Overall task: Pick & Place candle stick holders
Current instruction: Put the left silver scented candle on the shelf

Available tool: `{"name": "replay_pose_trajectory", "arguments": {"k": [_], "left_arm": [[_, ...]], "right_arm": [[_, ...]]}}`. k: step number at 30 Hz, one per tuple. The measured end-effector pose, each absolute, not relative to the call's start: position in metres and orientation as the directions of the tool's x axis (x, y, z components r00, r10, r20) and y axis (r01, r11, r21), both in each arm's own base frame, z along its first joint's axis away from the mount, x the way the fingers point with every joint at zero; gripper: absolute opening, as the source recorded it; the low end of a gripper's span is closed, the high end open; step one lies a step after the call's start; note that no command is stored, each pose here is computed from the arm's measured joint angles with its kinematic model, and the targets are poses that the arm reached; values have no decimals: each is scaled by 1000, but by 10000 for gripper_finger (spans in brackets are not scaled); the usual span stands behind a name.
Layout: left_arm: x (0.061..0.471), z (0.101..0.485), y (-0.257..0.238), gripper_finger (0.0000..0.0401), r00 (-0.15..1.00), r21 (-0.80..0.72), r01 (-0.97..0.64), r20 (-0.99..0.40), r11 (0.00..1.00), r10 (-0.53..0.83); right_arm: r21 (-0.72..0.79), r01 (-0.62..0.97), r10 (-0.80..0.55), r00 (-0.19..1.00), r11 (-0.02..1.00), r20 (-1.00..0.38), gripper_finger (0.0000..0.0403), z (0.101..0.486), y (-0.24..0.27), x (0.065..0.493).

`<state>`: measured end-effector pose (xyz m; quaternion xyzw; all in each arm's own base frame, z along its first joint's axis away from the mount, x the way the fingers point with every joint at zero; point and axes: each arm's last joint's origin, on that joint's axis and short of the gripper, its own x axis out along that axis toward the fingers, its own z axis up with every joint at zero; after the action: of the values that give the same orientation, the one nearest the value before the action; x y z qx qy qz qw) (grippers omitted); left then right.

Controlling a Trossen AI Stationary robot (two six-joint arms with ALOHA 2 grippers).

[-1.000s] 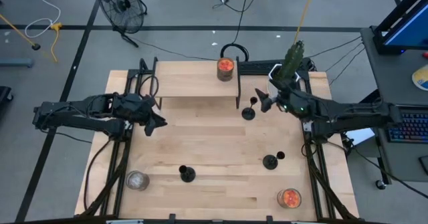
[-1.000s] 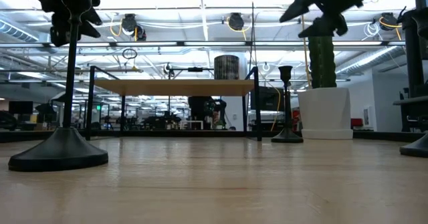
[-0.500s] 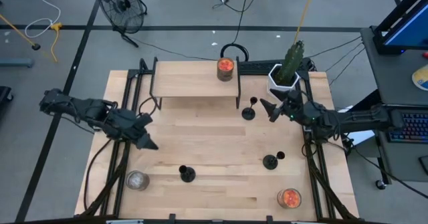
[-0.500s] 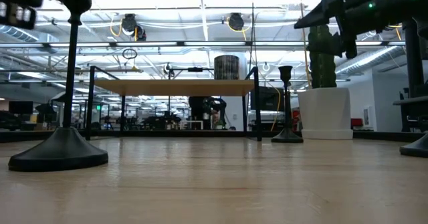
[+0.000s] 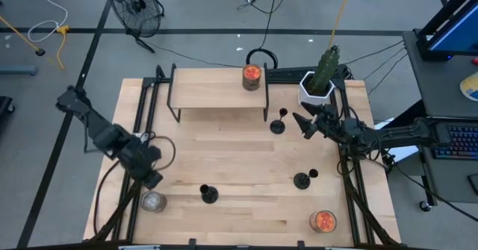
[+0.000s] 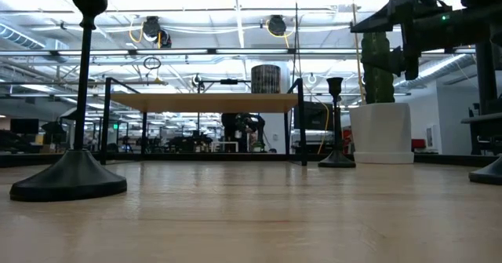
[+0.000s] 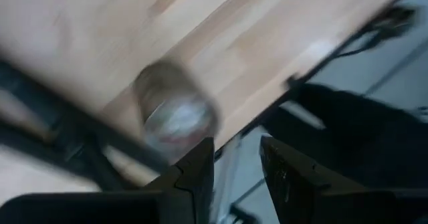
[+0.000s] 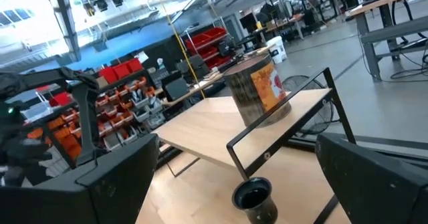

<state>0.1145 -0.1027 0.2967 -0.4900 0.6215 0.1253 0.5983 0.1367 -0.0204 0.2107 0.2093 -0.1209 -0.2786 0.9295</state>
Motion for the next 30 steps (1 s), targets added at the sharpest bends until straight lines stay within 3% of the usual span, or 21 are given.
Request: {"name": "replay_pose_trajectory", "arguments": {"k": [8, 30], "left_arm": [[103, 281, -126, 127, 2, -231, -796, -925, 559, -379], [110, 254, -150, 142, -51, -97, -761, -977, 641, -209]], "right_arm": [[453, 469, -569, 816, 758, 108, 393, 211, -20, 137], [456, 467, -569, 816, 757, 108, 393, 211, -20, 137]]}}
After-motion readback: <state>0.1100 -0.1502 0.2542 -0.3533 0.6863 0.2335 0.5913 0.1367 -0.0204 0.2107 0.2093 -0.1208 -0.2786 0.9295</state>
